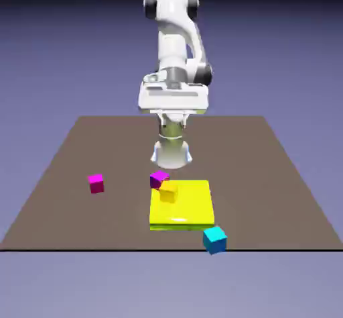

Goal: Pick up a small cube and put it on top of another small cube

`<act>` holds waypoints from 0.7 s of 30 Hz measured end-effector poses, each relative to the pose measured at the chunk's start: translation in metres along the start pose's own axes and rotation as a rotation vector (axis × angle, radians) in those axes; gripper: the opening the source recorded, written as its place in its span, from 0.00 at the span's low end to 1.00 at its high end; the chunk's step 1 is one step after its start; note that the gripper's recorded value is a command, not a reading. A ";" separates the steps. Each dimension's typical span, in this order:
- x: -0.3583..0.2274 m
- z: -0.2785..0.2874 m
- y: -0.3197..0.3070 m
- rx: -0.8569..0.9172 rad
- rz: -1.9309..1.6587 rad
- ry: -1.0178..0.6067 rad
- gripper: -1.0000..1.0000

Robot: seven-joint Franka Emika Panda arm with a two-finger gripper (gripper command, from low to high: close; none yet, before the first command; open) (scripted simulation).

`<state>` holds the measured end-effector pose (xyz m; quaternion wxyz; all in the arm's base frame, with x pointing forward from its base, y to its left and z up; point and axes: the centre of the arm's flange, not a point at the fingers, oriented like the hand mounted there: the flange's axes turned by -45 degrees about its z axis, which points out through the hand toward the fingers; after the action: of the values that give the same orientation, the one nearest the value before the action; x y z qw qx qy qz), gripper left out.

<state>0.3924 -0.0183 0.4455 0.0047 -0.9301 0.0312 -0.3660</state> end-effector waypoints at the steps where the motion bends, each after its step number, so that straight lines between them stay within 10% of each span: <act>1: -0.005 0.009 0.019 -0.019 0.096 -0.037 0.50; 21: -0.261 0.048 0.303 -0.275 2.158 -0.376 0.50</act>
<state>0.2185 -0.3048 0.2232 0.2228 -0.4476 0.8659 -0.0159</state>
